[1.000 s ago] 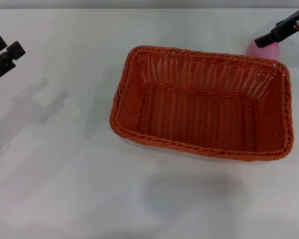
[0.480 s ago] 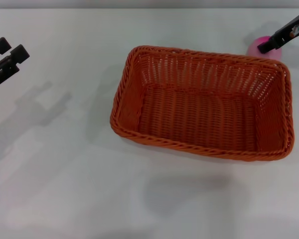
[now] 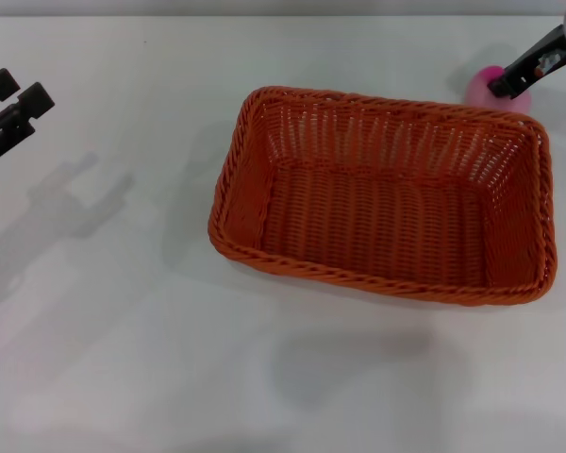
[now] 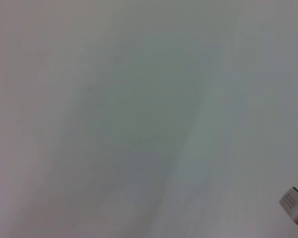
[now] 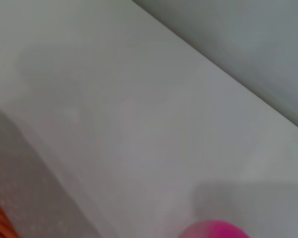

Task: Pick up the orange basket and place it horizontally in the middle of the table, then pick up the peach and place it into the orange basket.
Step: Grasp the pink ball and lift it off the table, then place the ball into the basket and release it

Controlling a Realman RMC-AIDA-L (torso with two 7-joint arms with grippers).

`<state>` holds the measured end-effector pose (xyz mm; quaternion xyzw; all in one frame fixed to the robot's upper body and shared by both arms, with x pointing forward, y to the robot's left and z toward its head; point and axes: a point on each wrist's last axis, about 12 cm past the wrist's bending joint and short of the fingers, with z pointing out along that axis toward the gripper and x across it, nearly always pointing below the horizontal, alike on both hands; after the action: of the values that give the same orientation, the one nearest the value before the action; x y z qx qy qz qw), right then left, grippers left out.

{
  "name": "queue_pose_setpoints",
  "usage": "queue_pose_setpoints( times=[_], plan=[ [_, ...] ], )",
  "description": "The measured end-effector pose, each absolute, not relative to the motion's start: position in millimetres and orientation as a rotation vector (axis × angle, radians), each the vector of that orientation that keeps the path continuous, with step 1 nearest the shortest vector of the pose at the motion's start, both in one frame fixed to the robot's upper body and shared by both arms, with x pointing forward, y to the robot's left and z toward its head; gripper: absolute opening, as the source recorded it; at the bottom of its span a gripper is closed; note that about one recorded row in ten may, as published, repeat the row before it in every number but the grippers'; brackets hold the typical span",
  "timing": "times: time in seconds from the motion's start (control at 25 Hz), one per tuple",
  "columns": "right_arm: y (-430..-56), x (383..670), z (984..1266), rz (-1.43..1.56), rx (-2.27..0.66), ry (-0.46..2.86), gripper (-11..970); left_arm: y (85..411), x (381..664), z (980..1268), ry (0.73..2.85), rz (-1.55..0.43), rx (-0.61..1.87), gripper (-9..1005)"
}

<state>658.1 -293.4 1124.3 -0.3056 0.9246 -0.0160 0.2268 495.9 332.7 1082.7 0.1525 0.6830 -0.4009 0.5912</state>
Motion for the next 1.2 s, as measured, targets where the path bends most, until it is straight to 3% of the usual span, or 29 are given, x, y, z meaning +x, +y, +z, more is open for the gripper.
queue_pose_setpoints(
  times=[0.28,0.44,0.88,1.2],
  plan=[
    [-288.1,656.6,1130.8,-0.018,-0.878,2.529,193,334.2,495.5,1082.8,1.589,-0.928,0.352,731],
    [-287.9,654.2,1142.5,0.045,-0.871,2.492,149,334.9,495.3,1082.8,1.591,-0.926,0.351,730],
    [-290.3,626.5,1208.1,0.306,-0.867,2.225,58,336.7,495.3,1083.2,1.588,-0.916,0.341,727],
    [-286.3,594.5,1200.7,0.543,-1.043,2.124,48,338.3,496.9,1085.7,1.575,-0.906,0.333,727]
  ],
)
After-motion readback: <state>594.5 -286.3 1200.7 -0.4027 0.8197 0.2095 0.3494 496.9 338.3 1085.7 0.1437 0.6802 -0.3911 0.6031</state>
